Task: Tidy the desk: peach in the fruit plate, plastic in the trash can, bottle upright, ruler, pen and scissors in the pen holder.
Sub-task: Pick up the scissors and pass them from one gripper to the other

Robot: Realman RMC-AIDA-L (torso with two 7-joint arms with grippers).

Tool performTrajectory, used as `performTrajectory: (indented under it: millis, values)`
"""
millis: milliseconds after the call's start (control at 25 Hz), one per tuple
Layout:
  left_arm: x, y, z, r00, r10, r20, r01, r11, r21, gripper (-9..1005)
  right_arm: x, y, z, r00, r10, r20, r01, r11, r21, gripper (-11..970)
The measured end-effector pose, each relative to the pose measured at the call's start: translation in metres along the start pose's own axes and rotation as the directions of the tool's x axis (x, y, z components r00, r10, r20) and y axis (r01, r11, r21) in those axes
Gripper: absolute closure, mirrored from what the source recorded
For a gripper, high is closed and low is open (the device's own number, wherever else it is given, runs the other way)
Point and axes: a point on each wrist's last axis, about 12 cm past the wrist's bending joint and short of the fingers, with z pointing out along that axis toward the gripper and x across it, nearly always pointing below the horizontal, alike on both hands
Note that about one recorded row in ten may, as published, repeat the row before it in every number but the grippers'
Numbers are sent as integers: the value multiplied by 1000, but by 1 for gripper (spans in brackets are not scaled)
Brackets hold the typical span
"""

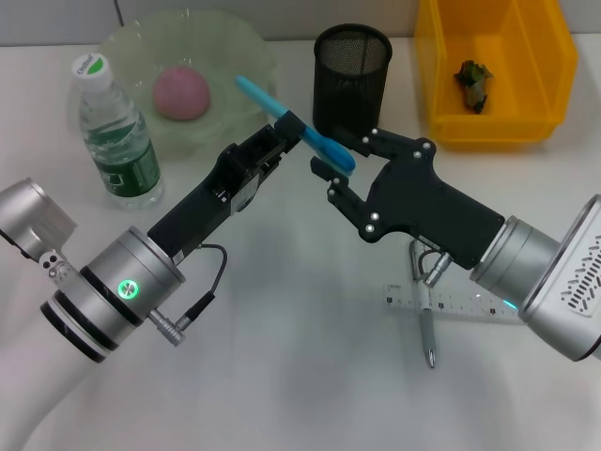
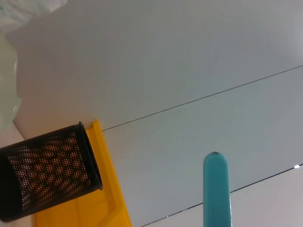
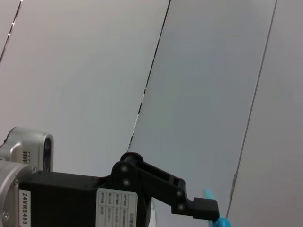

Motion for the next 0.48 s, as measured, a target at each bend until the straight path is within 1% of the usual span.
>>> performTrajectory:
  millis: [240,480]
  values:
    - [0,0,0,1000,1,0,-1,1000,0,691,0,0,0,1000,1,-1,-1,1000,2,608]
    - [-1,0,0,1000,2,0,-2,1000,0,689,0,0,-1,1000,1,-1,-1,1000,0,603]
